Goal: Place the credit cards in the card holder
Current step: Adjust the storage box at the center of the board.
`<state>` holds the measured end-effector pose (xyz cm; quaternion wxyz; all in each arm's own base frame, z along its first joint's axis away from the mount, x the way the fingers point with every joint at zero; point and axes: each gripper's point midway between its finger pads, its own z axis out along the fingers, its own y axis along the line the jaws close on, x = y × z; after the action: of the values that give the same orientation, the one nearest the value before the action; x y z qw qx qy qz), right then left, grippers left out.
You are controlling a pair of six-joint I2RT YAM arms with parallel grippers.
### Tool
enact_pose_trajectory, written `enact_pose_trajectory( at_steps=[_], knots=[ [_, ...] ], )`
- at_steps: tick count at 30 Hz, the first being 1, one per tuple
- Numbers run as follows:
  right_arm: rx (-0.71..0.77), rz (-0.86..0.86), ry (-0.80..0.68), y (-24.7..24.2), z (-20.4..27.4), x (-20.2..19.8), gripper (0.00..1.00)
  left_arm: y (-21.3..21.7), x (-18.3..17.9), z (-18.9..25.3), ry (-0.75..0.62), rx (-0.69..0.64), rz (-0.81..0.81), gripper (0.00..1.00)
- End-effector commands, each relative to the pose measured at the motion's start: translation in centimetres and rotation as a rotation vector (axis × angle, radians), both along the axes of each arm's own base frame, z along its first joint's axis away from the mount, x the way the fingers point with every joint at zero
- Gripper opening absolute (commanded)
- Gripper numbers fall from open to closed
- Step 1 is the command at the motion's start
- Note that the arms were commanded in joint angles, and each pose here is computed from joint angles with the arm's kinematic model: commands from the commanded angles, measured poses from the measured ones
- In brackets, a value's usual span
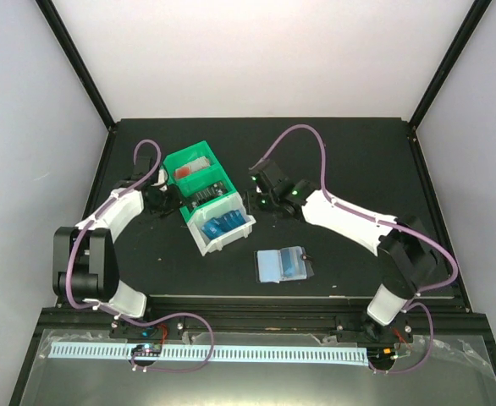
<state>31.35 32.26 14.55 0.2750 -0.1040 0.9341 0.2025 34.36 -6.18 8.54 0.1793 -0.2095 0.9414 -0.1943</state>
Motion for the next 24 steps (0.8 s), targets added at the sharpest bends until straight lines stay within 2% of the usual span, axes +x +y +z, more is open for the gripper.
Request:
enact_pose_trajectory(
  at_steps=[1, 5, 9, 16, 20, 24],
  knots=[
    [0.011, 0.059, 0.034, 1.8, 0.8, 1.0, 0.49, 0.4, 2.0, 1.3, -0.013, -0.008, 0.026, 0.5],
    [-0.026, 0.102, 0.029, 3.2, 1.1, 2.5, 0.49, 1.0, 1.0, 0.4, 0.026, 0.01, 0.057, 0.45],
    [-0.076, 0.177, -0.006, 4.4, 1.9, 3.8, 0.49, 1.4, -1.7, -0.9, 0.095, 0.034, 0.071, 0.39],
    [-0.098, 0.455, 0.03, 7.2, 1.8, -1.0, 0.48, 1.3, -6.0, -3.1, 0.18, 0.024, 0.055, 0.3],
    [-0.15, 0.462, 0.039, 6.9, 0.6, -3.0, 0.48, 1.9, -8.8, -4.4, 0.234, 0.063, 0.056, 0.28],
    [-0.143, 0.417, 0.042, 6.5, 0.4, -3.4, 0.48, 0.2, -10.2, -5.7, 0.24, -0.013, -0.01, 0.28]
  ],
)
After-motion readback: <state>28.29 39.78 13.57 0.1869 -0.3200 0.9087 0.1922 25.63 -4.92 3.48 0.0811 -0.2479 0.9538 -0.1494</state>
